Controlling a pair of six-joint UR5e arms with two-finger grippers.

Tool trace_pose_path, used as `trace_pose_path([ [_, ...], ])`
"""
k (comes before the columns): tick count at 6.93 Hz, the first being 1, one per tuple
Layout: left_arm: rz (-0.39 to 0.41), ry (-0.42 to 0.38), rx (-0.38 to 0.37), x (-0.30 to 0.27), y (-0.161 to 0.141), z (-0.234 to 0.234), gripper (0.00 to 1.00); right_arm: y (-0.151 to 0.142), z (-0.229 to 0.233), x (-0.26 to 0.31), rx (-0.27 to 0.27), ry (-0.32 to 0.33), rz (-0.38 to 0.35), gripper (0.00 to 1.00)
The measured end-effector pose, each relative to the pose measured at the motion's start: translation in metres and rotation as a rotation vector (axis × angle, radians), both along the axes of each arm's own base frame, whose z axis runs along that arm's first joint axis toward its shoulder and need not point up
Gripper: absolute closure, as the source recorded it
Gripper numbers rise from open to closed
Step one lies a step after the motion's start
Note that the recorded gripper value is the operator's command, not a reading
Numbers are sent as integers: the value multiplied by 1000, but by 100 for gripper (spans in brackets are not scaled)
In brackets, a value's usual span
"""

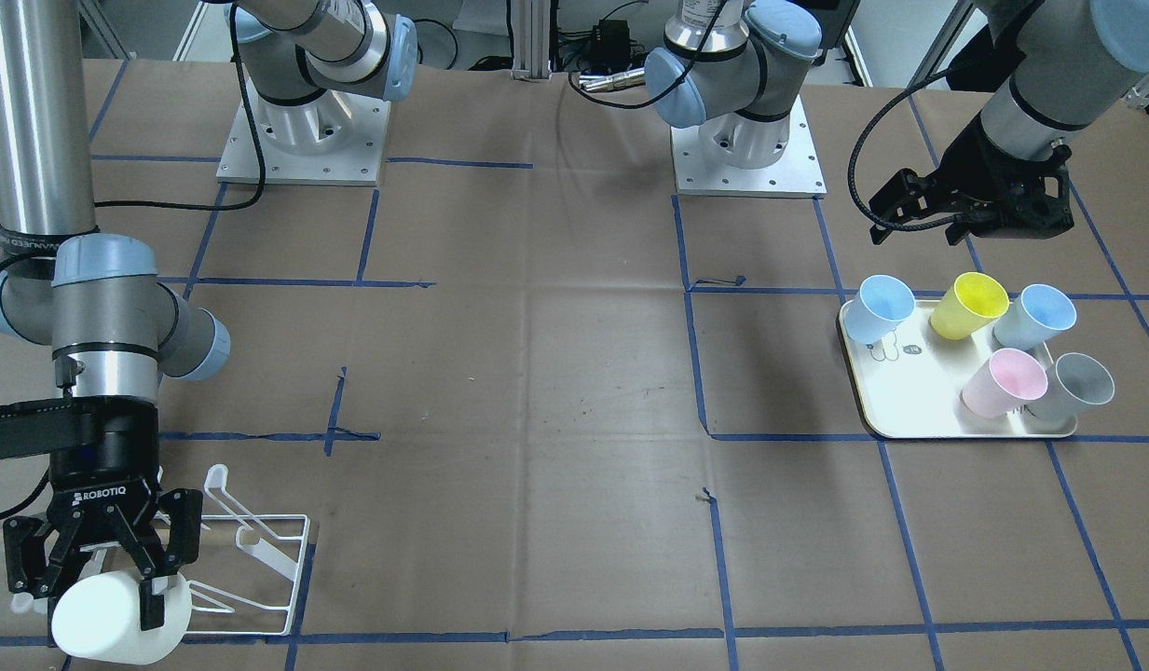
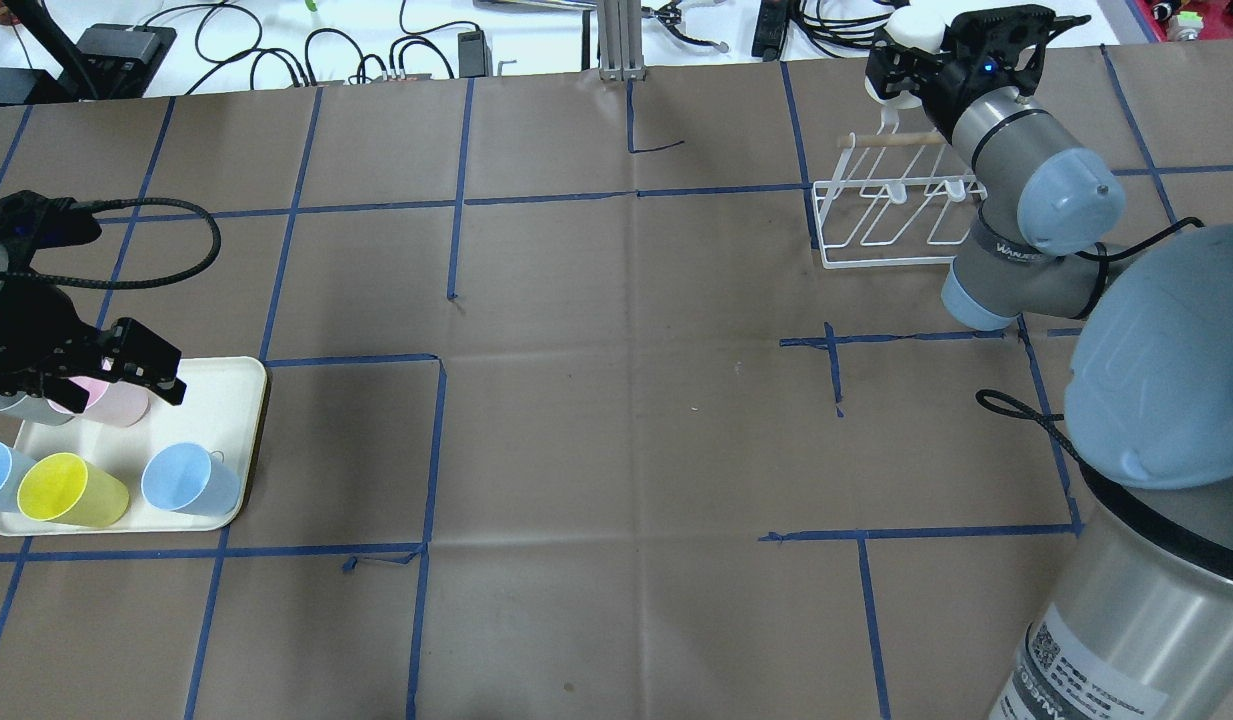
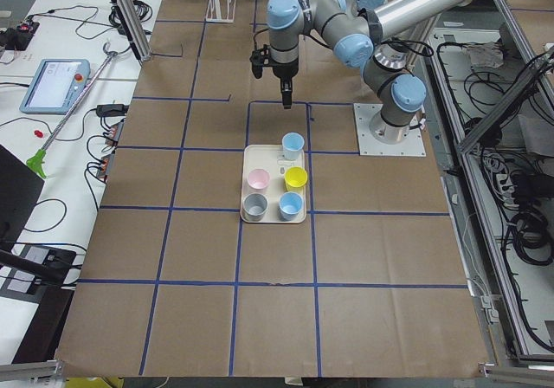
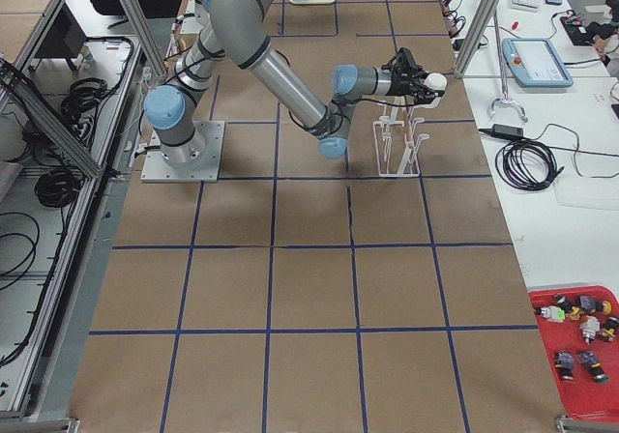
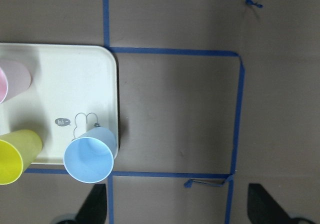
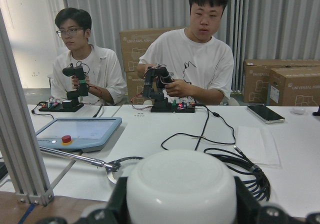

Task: Transfer IKEA cup to right arm and place on rack

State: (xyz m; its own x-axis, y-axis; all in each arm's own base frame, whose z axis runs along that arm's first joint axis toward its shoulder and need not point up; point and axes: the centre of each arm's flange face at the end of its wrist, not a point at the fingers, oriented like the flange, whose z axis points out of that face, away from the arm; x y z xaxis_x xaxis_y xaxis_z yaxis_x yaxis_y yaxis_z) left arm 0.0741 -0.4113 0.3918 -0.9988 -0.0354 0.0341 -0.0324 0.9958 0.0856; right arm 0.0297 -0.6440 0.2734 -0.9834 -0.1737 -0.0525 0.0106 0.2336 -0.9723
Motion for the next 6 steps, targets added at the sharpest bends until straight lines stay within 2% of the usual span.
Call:
trace_pose_path([
  [2, 0, 2, 2, 2, 15, -21, 1, 4, -9, 2, 23, -6, 2, 91],
  [6, -5, -49, -45, 4, 23, -97, 1, 9, -19, 3, 55, -19, 0, 87],
])
